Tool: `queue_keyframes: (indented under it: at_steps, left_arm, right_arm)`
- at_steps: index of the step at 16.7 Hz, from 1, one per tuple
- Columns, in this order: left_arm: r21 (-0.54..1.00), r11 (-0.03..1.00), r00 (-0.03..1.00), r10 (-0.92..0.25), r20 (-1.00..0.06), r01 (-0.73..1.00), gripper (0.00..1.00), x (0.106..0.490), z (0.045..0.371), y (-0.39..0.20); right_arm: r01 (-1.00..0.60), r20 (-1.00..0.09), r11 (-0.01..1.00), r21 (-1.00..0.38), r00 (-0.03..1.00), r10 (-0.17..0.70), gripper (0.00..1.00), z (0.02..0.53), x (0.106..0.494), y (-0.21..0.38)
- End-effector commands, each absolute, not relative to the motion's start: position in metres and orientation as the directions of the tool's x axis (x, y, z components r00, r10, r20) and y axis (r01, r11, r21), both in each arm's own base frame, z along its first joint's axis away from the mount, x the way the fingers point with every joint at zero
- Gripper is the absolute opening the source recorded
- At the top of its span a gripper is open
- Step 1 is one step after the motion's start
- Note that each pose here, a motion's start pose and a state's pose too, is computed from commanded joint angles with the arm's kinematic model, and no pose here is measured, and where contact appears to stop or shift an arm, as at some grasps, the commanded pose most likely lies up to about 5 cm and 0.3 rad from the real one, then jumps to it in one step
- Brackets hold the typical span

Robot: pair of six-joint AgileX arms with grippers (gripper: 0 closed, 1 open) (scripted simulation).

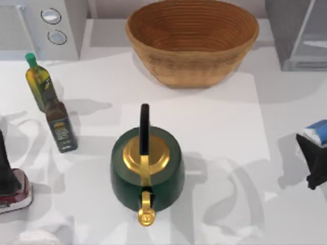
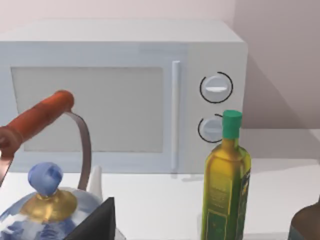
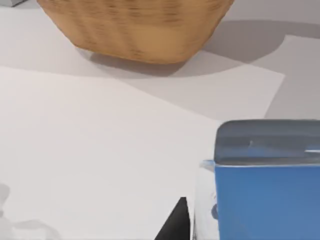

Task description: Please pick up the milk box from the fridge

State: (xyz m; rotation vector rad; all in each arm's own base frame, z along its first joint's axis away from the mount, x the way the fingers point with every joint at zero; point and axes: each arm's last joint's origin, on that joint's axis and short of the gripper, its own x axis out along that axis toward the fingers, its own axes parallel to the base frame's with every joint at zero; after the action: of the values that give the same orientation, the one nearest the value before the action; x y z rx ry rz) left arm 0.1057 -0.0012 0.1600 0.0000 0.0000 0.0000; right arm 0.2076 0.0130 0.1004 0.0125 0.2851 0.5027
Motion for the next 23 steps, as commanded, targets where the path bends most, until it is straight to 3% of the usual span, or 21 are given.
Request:
queue_keyframes:
  at_steps: [5, 10, 18, 23]
  left_arm:
    - [0.000, 1.000, 1.000, 0.000, 0.000, 0.000, 1.00, 0.106, 0.160, -0.001]
    - [0.000, 1.000, 1.000, 0.000, 0.000, 0.000, 1.00, 0.106, 0.160, -0.001]
    - [0.000, 1.000, 1.000, 0.000, 0.000, 0.000, 1.00, 0.106, 0.160, -0.001]
    - [0.000, 1.000, 1.000, 0.000, 0.000, 0.000, 1.00, 0.106, 0.160, -0.001]
  right_arm:
    - [-0.607, -0.199, 0.792, 0.070, 0.770, 0.607, 0.00, 0.082, 0.225, 0.013]
    - [-0.684, -0.108, 0.729, 0.011, 0.724, 0.681, 0.00, 0.080, 0.238, 0.011]
    - [-0.694, -0.096, 0.720, 0.003, 0.717, 0.691, 0.00, 0.080, 0.239, 0.012]
    - [-0.688, -0.083, 0.725, -0.006, 0.723, 0.685, 0.00, 0.072, 0.263, 0.028]
